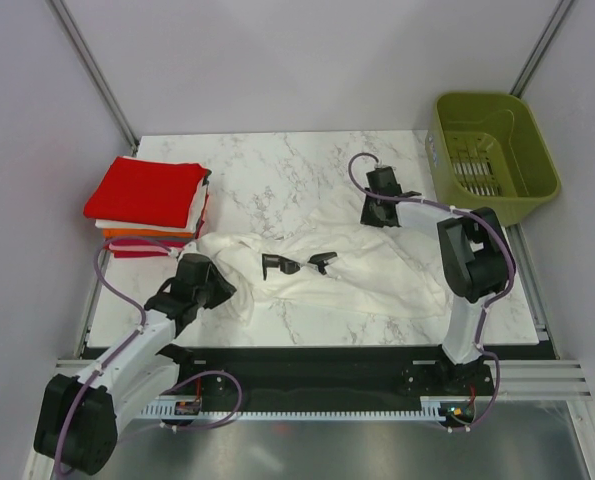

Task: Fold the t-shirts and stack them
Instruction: Flatten the tshirt out

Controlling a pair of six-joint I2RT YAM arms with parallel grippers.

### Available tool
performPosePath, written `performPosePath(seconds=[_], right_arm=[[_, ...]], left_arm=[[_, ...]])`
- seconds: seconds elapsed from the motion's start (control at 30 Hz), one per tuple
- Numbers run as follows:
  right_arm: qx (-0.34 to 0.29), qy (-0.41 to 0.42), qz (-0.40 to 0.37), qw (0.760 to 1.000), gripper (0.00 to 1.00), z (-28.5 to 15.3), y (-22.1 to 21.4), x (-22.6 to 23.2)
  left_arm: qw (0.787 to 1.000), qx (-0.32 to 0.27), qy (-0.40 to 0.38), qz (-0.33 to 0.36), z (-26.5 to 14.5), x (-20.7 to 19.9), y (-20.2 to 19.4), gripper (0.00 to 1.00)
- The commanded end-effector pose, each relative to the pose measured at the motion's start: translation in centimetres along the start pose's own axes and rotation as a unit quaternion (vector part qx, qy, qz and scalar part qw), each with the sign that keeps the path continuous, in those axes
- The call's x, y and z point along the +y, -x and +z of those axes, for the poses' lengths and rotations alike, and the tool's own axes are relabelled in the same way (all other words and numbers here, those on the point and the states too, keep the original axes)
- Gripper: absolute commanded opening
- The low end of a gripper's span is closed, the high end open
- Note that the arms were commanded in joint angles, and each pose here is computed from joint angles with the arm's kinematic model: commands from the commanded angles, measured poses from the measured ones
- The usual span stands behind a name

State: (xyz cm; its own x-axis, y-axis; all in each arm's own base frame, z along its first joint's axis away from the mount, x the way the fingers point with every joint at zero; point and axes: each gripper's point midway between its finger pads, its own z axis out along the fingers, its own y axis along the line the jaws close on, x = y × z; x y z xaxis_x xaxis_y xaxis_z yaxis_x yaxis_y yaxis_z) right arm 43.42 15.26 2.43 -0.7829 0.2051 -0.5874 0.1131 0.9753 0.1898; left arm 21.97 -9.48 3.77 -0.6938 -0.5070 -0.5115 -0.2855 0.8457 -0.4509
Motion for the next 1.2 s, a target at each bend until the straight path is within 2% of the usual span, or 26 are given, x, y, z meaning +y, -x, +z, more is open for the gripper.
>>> performPosePath(seconds=[0.0, 0.1, 0.13, 0.2, 0.23, 0.33, 0.43, 0.57, 0.6, 0.7, 0.9, 1.07, 1.13, 1.17], right_arm=[[-0.016, -0.013, 0.05, 0.999, 0.0, 0.0, 2.0, -2.4], [-0.044, -0.057, 0.1, 0.992, 0.0, -1.7, 2.9, -5.9], [-0.083, -0.085, 0.117, 0.986, 0.0, -3.3, 4.6, -7.3], [-0.11, -0.131, 0.156, 0.973, 0.0, -4.8, 4.5, -10.3], [-0.152, -0.154, 0.171, 0.961, 0.0, -6.9, 5.9, -11.5], [-0.22, -0.206, 0.214, 0.929, 0.0, -10.7, 6.5, -14.4], [-0.265, -0.204, 0.237, 0.912, 0.0, -13.2, 6.8, -15.2], [-0.286, -0.16, 0.23, 0.917, 0.0, -14.0, 7.1, -14.2], [-0.281, -0.148, 0.226, 0.921, 0.0, -13.8, 7.0, -13.7], [-0.276, -0.14, 0.222, 0.925, 0.0, -13.6, 7.0, -13.4], [-0.27, -0.14, 0.221, 0.926, 0.0, -13.2, 6.7, -13.4], [-0.268, -0.14, 0.221, 0.927, 0.0, -12.9, 6.5, -13.4], [-0.265, -0.139, 0.221, 0.928, 0.0, -12.7, 6.5, -13.3], [-0.264, -0.136, 0.221, 0.929, 0.0, -12.6, 6.4, -13.2]], left_arm=[[0.999, -0.016, -0.024, -0.023, 0.4, -1.1, 0.6, 0.27], [0.999, -0.017, -0.021, -0.023, 0.6, -0.9, 0.6, 0.21], [0.999, -0.02, -0.021, -0.019, 0.5, -1.0, 0.8, 0.14], [0.999, -0.02, -0.02, -0.017, 0.5, -1.0, 0.8, 0.13], [0.999, -0.023, -0.019, -0.017, 0.5, -1.1, 1.0, 0.13], [0.999, -0.028, -0.019, -0.016, 0.4, -1.1, 1.3, 0.12], [0.999, -0.025, -0.02, -0.01, 0.4, -1.3, 1.3, 0.12], [0.999, -0.01, -0.039, 0.018, 0.1, -2.0, 1.1, 0.29], [0.999, -0.007, -0.034, 0.021, 0.1, -1.8, 1.0, 0.4], [1.0, -0.008, -0.021, 0.021, 0.0, -1.4, 1.0, 0.56], [0.999, 0.01, -0.023, 0.022, 0.7, -1.7, 0.6, 0.72], [0.999, 0.036, -0.012, 0.024, 1.7, -1.8, 0.2, 0.69], [0.999, 0.044, -0.007, 0.022, 2.2, -1.8, 0.0, 0.57], [0.999, 0.039, -0.014, 0.022, 2.3, -2.2, 0.4, 0.47]])
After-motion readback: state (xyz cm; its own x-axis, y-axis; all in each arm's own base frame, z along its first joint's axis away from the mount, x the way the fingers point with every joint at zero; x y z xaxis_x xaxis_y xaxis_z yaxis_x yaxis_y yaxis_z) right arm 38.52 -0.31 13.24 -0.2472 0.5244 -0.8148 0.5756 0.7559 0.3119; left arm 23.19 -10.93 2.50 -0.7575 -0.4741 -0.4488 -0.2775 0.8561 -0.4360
